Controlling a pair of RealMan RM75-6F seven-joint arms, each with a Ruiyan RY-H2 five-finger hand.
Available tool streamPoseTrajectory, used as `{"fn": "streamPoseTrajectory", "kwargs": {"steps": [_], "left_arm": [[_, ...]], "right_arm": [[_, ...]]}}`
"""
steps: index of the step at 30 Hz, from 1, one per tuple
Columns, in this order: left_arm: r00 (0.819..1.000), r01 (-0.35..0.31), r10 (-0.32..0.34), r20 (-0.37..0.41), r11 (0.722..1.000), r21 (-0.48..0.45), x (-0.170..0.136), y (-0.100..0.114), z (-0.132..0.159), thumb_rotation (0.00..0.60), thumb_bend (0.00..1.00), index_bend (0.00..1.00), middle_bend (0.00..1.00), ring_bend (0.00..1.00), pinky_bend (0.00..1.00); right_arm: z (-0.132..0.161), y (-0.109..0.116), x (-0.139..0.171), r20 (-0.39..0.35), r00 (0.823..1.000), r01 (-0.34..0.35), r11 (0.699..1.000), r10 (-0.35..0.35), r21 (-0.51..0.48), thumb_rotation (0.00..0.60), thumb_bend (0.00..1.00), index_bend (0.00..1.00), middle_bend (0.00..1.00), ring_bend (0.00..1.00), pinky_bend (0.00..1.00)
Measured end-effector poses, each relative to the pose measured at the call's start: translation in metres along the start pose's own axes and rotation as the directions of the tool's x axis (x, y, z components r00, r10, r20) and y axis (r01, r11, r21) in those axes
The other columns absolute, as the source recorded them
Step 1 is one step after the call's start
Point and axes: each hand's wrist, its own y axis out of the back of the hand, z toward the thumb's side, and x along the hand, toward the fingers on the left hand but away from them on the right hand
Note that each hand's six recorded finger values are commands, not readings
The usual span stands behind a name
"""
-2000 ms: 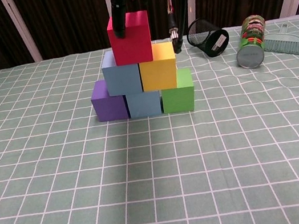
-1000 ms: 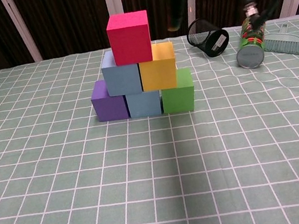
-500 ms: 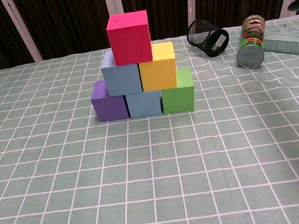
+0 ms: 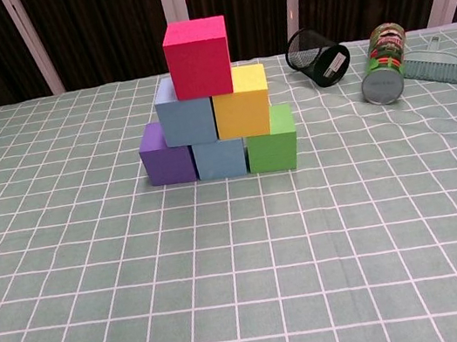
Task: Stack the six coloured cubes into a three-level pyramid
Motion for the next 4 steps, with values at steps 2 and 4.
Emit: {"fn": "streamPoseTrajectory", "kwargs": {"steps": [2, 4], "left_arm": [[1.000, -0.013, 0.013, 0.003, 1.000, 0.005, -0.008, -0.001, -0.008, 0.600, 0.10, 0.00, 0.00, 0.00, 0.00], [1.000, -0.020, 0.019, 0.009, 1.000, 0.014, -0.014, -0.002, -0.015, 0.600, 0.10, 0.00, 0.00, 0.00, 0.00]], "right_arm": [[-0.016, -0.006, 0.014, -0.018, 1.000, 0.007, 1.000, -0.007, 0.007, 0.600, 0.32, 0.00, 0.00, 0.00, 0.00], [-0.030, -0.011, 0.026, -0.037, 0.999, 0.015, 1.000, -0.014, 0.022, 0.600, 0.32, 0.00, 0.00, 0.00, 0.00]]}}
